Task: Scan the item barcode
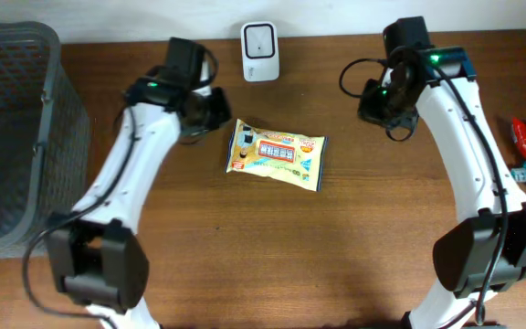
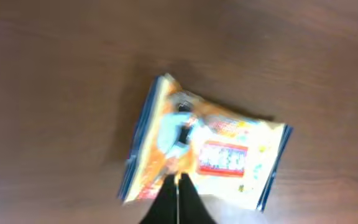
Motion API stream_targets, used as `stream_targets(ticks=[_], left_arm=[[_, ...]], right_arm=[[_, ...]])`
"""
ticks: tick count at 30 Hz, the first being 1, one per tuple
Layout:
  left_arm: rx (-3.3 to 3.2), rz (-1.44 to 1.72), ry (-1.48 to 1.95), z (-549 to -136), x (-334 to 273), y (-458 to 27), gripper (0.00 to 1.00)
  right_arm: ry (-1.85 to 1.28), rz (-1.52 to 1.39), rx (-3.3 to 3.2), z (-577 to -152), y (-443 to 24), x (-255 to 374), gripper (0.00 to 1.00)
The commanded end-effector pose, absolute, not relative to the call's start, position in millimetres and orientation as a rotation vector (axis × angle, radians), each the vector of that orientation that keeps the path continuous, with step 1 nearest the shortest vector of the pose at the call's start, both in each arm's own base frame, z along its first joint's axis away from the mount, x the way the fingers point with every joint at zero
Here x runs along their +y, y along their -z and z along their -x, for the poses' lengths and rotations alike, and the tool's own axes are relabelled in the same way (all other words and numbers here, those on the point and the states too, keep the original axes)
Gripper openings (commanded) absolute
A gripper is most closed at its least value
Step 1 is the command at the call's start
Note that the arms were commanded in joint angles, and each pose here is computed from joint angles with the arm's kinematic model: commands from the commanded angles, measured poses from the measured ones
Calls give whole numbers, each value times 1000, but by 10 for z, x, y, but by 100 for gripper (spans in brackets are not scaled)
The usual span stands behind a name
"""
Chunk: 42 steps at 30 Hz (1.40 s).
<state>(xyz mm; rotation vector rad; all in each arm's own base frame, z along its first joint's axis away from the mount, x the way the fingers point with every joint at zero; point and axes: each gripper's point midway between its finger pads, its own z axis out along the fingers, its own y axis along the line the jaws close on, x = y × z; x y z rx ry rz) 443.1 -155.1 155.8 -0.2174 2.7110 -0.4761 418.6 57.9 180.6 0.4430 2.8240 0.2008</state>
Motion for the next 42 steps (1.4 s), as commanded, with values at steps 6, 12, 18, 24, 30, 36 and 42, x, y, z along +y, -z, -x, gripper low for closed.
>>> stream_targets(ticks=[6,12,18,24,30,36,42], left_arm=[[2919,8,315,-4472,-1902,-176,0],[3064,223,-208,-4139,-1076,39,0],[2991,75,211,-4201,-1433,-1065,0],[3085,-193,542,-3999,-2294,-527,0],[3221,142,-94,-4110,-1151,224,0],[3140,191,-59,-4077,-991,-544,0],[2964,210,26,-4296,-969,-1026,99]], right_arm=[[-834,-119,2908,-4404,-544,1834,4],[-471,-200,3092,-4207,221,1660,4],[-399,-124,3083,-4302,-708,1519,4],[-729,25,3215,-3782,-483,2055,4],[-171,-191,3257,-3690,67,1481,4],[-73,-136,3106,-4174,-512,1436,4],[-153,-56,3070,-4284,-834,1542,99]])
